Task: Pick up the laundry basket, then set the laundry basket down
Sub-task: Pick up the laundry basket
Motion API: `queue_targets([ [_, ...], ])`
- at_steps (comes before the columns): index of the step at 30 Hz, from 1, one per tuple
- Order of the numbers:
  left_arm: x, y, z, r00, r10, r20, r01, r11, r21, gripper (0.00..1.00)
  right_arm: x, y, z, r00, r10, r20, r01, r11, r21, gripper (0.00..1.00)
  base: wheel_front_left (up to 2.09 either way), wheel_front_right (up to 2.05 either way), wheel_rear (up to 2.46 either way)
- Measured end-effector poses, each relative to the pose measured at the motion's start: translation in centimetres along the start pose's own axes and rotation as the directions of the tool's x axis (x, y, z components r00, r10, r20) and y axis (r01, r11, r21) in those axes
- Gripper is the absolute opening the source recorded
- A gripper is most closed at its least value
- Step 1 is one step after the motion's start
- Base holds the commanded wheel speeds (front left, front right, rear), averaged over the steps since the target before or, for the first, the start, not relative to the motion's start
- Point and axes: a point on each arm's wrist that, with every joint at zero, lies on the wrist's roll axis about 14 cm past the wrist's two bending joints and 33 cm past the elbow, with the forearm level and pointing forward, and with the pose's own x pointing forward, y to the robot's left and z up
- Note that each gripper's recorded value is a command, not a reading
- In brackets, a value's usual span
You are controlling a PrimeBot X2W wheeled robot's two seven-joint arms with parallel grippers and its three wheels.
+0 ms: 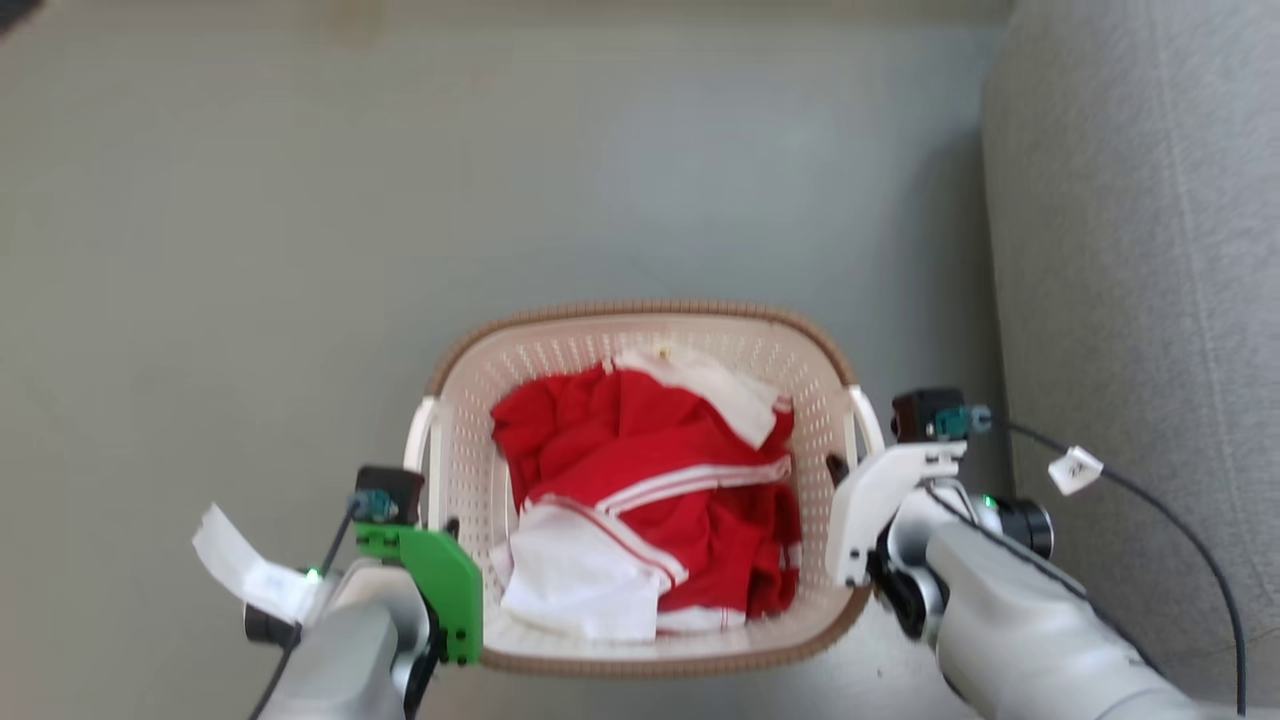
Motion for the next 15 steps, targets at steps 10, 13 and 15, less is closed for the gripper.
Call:
queue_targets([
  [10, -3.6, -0.9, -1.4, 1.0, 0.005, 0.021, -0.006, 1.0, 0.015, 0.0, -3.8, 1.6, -2.0, 1.0, 0.024, 0.009, -0.024, 1.0, -0.003, 0.0, 0.0, 0.0, 0.0],
  [13, -4.5, -1.2, -2.1, 1.0, 0.005, 0.017, -0.005, 1.0, 0.011, 0.0, -4.8, 1.9, -2.7, 1.0, 0.027, 0.011, -0.027, 1.0, -0.006, 0.0, 0.0, 0.0, 0.0],
  [15, -5.4, -1.4, -2.9, 1.0, 0.005, 0.015, -0.005, 1.0, 0.006, 0.0, -5.7, 2.3, -3.4, 0.999, 0.031, 0.013, -0.03, 1.0, -0.009, 0.0, 0.0, 0.0, 0.0],
])
